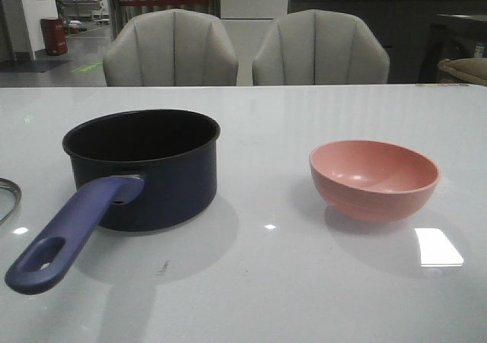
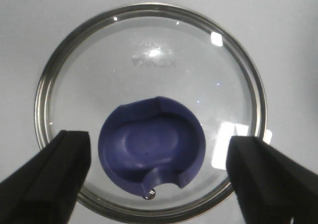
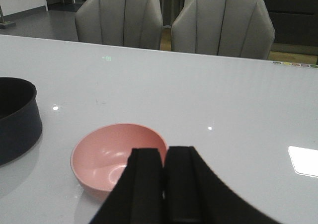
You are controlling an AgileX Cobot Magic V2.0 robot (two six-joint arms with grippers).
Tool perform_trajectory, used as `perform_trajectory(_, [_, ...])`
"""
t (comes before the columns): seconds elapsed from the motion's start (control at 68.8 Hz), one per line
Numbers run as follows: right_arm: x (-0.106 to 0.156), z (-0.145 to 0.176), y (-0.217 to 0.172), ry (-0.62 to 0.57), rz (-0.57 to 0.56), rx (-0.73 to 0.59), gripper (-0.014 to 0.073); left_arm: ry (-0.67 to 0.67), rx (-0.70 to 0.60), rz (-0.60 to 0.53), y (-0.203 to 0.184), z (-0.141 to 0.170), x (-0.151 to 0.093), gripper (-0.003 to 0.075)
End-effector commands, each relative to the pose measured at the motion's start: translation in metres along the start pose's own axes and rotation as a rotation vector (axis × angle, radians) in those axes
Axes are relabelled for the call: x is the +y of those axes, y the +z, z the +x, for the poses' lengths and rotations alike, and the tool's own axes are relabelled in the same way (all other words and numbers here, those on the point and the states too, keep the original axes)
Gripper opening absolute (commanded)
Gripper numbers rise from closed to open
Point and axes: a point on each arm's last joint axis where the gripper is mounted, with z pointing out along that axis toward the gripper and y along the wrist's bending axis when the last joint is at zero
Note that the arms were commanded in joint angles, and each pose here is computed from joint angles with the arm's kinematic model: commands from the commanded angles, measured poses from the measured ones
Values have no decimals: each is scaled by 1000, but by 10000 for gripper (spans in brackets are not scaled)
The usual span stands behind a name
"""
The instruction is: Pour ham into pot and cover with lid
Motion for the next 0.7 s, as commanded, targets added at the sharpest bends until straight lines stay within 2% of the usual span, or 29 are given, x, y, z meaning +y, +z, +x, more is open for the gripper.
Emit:
perform_trajectory(0.0, [-1, -17, 0, -6, 14, -112, 139, -8, -95, 12, -22, -7, -3, 584])
perform_trajectory(0.393, [-1, -17, 0, -6, 14, -112, 139, -8, -89, 12, -22, -7, -3, 584])
perform_trajectory(0.683, [-1, -17, 0, -6, 14, -112, 139, -11, -6, 6, -2, -6, -3, 584])
